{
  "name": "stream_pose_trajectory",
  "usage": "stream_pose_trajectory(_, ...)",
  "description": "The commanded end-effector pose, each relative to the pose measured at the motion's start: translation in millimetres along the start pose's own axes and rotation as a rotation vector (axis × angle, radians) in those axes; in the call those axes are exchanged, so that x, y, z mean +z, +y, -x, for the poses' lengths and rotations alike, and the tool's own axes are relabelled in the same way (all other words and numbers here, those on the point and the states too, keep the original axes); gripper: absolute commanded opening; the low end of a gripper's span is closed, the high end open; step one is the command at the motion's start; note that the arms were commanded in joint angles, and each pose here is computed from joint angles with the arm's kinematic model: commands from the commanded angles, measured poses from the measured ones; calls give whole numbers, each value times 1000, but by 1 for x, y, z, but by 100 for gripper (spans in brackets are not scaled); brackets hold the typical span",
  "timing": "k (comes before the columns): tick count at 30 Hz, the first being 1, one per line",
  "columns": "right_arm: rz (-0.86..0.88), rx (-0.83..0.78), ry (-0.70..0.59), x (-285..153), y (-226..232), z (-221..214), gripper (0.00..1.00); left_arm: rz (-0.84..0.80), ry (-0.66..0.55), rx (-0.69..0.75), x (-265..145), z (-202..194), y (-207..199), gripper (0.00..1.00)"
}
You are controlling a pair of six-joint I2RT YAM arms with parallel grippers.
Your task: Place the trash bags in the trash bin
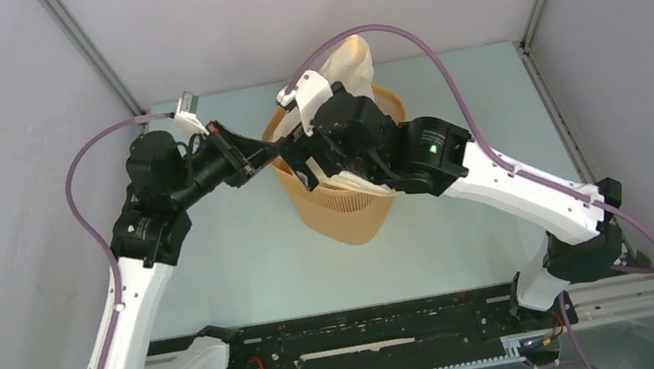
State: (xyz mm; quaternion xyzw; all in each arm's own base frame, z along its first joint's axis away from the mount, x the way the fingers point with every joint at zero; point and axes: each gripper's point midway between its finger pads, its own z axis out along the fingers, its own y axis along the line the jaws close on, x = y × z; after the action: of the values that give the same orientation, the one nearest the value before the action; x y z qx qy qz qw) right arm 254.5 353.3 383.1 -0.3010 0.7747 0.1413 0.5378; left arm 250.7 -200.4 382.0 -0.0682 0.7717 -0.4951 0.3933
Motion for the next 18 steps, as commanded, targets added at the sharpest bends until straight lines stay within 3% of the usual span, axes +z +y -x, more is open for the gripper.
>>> stream_pose_trajectory(1, -36, 92, -112, -26, -23, 33, 96, -15, -22, 11, -6, 0, -1, 0)
stream_pose_trajectory(10, 223, 357, -207, -39, -4, 50, 100, -13, -16, 9, -6, -1, 0, 0)
stream_pose_trajectory(16, 58, 382, -139, -20, -28, 30, 99, -11, -23, 7, -7, -1, 0, 0)
stream_pose_trajectory(18, 2, 337, -121, -18, -30, 24, 94, -11, -37, 11, -9, 1, -2, 0)
